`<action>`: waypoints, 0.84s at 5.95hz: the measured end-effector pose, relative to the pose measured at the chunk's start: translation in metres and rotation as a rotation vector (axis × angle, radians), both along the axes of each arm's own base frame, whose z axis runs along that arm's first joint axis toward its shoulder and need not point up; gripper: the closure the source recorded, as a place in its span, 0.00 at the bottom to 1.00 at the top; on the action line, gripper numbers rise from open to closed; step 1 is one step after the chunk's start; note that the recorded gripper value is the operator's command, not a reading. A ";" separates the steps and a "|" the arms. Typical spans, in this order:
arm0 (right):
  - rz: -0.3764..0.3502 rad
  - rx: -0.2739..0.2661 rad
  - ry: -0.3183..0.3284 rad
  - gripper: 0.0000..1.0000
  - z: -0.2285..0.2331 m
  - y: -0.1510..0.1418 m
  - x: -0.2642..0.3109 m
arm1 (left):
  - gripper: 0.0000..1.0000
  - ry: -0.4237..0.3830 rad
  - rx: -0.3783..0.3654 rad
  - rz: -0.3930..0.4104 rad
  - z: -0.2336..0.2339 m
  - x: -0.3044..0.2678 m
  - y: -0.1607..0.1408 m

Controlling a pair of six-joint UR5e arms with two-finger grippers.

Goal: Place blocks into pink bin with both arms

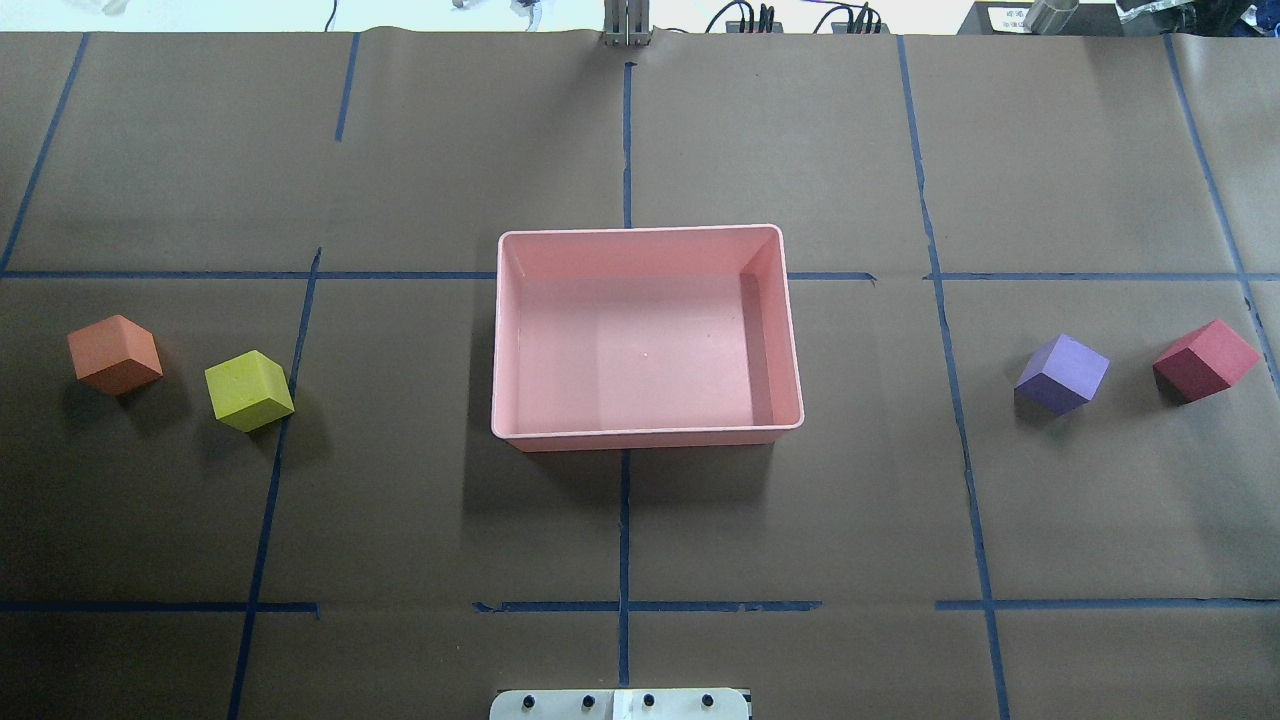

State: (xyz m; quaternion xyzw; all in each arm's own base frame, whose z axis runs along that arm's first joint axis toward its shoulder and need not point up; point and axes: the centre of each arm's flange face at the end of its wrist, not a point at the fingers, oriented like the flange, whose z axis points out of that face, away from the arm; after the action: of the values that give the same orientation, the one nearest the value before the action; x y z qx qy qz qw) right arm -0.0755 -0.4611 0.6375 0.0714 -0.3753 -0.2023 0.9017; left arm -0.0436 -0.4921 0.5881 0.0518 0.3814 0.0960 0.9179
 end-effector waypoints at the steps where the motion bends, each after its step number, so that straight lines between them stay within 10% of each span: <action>1: -0.028 0.043 0.004 0.04 0.010 -0.005 -0.015 | 0.00 0.000 0.008 0.000 -0.001 0.000 0.000; 5: -0.072 0.068 0.011 0.07 0.024 -0.015 -0.047 | 0.00 0.059 0.020 0.001 -0.012 0.003 0.001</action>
State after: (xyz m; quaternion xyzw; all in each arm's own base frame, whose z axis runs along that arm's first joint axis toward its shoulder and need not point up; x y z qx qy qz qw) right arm -0.1223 -0.4764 0.6617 0.0874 -0.3654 -0.2478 0.8930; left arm -0.0402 -0.4914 0.5763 0.0636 0.4072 0.0985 0.9058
